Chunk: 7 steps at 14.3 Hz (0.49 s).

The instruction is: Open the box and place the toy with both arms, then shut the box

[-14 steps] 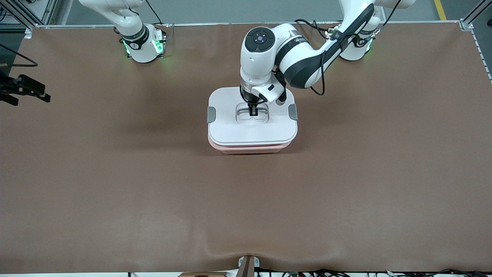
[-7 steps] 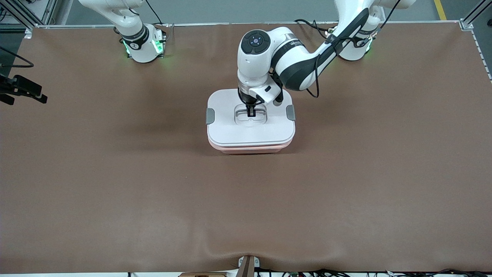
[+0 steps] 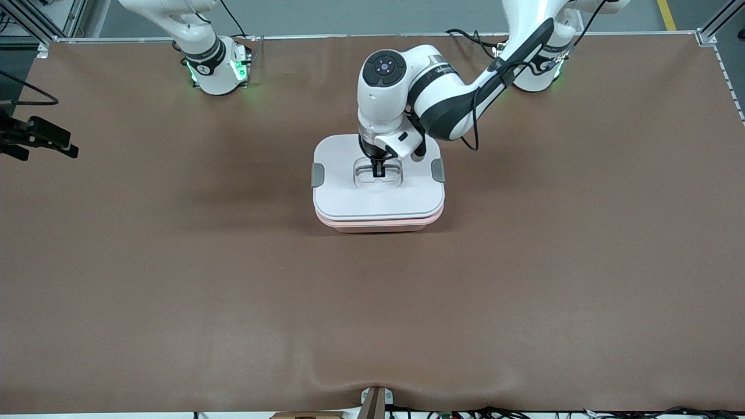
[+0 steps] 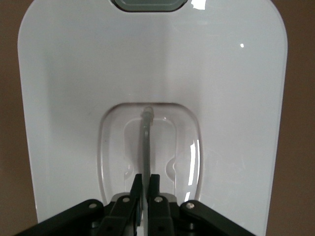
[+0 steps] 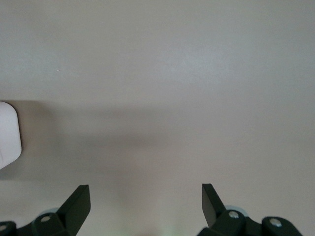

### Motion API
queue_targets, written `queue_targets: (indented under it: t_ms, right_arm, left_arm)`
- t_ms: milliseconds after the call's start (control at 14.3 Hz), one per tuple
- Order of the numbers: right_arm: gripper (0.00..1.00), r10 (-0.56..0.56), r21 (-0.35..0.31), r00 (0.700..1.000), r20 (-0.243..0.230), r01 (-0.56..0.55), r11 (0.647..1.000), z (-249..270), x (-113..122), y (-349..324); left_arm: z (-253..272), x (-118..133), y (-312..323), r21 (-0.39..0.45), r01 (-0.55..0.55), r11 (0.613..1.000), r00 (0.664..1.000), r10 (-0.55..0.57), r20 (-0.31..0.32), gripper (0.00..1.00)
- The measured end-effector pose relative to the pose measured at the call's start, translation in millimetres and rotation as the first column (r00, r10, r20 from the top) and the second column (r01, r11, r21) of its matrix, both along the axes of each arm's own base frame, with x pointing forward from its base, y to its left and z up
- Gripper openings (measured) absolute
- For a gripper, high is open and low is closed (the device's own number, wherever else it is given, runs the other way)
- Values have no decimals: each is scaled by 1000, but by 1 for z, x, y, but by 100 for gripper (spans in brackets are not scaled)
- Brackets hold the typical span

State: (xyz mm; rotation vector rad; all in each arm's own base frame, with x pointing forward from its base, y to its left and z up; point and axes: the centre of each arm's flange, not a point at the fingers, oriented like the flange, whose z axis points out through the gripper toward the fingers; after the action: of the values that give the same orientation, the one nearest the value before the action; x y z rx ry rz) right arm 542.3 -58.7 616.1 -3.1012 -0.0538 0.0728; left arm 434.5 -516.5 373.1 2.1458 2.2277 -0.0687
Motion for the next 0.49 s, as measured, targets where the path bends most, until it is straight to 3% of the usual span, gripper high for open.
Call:
queue_targets:
  t_ms: [490]
  right_arm:
    - [100,4,0,1000,-5,-4,1000,2,2,3]
  left_arm:
    - [-8,3,1,12,5,1000,1000,-5,9,7]
